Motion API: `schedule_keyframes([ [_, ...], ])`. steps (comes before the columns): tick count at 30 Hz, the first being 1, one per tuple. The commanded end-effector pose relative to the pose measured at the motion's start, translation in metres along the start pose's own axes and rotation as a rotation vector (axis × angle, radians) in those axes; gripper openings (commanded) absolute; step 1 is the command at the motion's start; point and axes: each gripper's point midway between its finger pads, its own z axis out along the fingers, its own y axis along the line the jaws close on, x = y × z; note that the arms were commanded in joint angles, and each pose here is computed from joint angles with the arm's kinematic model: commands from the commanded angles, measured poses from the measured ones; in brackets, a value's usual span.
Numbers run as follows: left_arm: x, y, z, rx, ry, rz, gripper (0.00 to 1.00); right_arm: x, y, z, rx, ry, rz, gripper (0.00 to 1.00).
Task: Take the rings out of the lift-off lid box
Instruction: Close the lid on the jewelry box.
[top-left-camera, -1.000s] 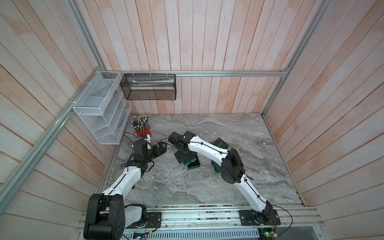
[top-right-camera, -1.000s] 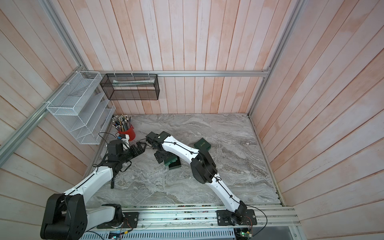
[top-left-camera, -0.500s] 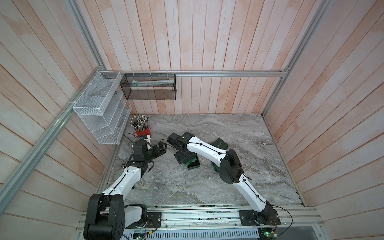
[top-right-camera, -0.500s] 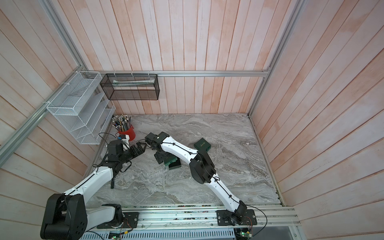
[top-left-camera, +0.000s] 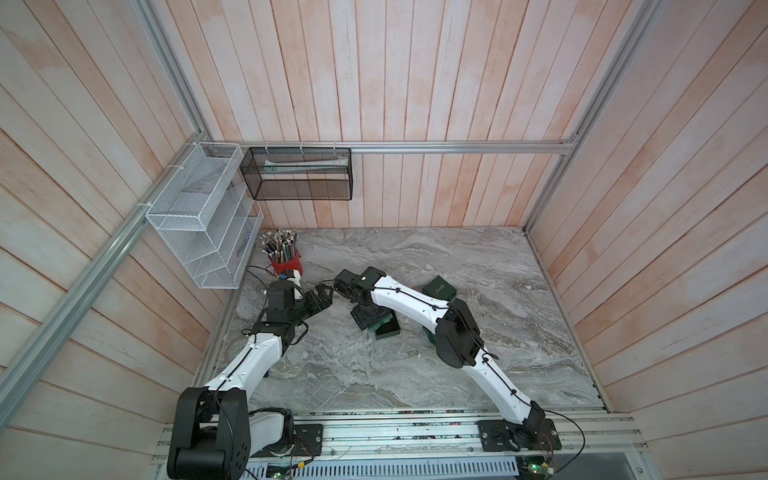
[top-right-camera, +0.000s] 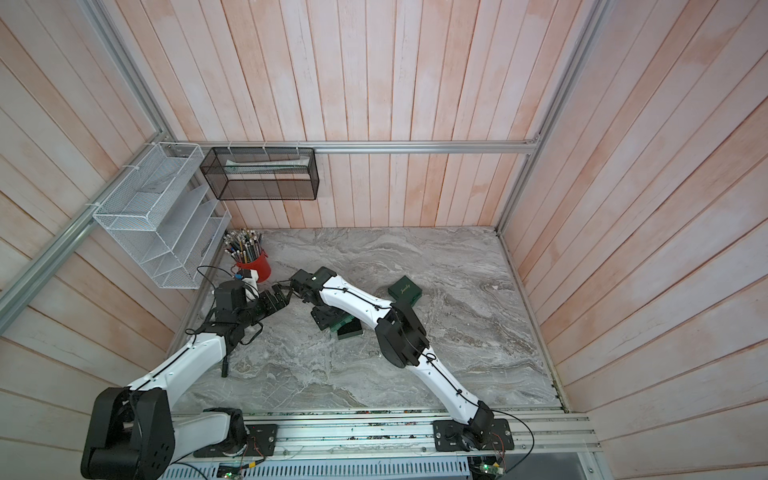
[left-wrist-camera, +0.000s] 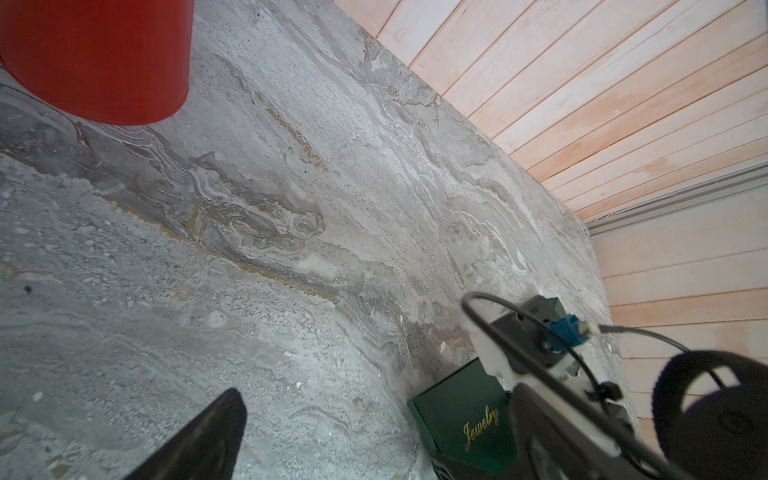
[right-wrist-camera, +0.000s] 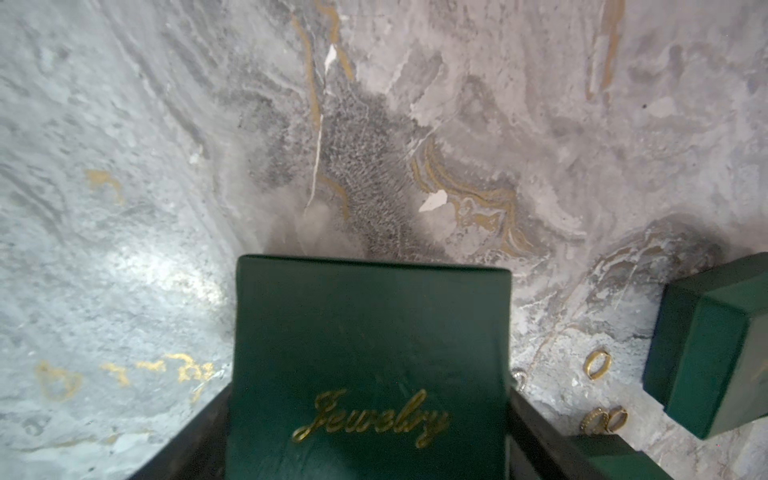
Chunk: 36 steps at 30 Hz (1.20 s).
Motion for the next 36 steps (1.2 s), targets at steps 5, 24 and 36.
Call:
schedule_keyframes([
  [5, 0.002, 0.002, -0.001, 0.007, 0.000, 0.011, 1.00, -0.005, -0.012, -0.016, 0.054, -0.037, 0.030, 0.83],
  [24, 0.007, -0.003, -0.001, 0.048, 0.008, 0.000, 1.00, 0.010, -0.034, -0.038, -0.005, -0.134, 0.293, 0.83],
  [36, 0.011, -0.003, 0.000, 0.058, 0.014, -0.007, 1.00, 0.027, -0.029, -0.033, -0.112, -0.190, 0.457, 0.82],
])
